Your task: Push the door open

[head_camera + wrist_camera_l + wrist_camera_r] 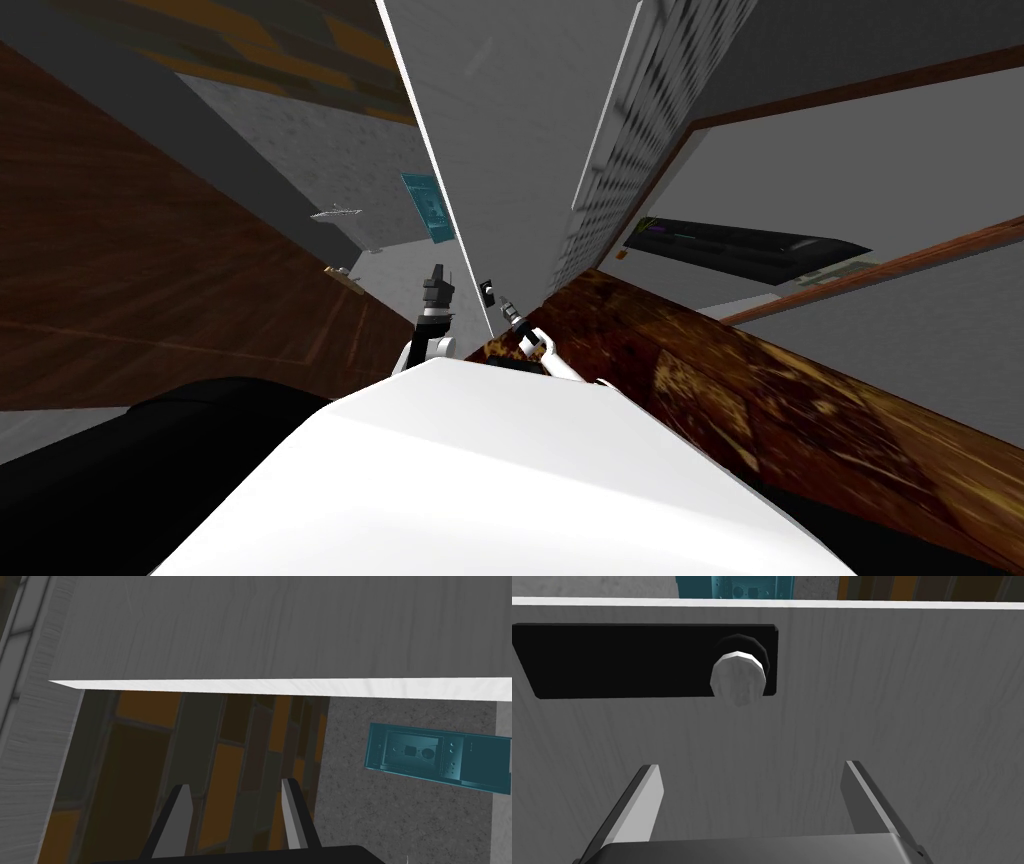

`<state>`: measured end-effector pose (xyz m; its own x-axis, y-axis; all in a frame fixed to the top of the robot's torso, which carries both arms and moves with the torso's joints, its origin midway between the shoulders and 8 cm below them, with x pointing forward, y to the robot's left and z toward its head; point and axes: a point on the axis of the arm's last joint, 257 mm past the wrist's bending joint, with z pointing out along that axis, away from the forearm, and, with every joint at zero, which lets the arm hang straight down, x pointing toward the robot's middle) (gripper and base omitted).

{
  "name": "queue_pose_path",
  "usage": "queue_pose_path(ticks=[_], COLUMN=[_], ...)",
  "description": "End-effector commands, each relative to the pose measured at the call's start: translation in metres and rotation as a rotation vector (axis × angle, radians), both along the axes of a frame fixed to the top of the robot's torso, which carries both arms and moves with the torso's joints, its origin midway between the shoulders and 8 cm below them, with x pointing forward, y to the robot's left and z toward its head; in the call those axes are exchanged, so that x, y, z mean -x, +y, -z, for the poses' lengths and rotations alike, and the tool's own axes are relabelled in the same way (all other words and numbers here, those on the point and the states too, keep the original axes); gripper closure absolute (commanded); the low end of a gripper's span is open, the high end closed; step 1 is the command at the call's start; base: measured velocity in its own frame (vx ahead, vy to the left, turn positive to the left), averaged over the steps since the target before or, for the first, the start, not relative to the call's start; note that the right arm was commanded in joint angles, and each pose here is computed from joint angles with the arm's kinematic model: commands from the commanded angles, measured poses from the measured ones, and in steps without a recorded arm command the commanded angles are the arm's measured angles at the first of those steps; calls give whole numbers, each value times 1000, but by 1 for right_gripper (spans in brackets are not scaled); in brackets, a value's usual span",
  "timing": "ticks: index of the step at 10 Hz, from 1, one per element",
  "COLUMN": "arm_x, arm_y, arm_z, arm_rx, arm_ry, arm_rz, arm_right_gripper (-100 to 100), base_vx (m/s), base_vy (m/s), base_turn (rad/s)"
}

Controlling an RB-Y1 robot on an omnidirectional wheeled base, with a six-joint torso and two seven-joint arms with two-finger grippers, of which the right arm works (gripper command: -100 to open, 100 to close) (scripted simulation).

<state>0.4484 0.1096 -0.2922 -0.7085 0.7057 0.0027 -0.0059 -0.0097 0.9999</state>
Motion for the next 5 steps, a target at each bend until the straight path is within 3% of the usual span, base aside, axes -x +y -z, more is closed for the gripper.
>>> queue_pose_path(ticks=[1, 5], arm_x=[-2, -6], arm_y=[-2, -3], arm_z=[2, 4], arm_rx=[4, 5], arm_ry=[1, 6], arm_rz=[7, 20], arm_right_gripper=[-100, -100], base_vx=[161, 149], base_vy=[146, 141], base_turn=[39, 35])
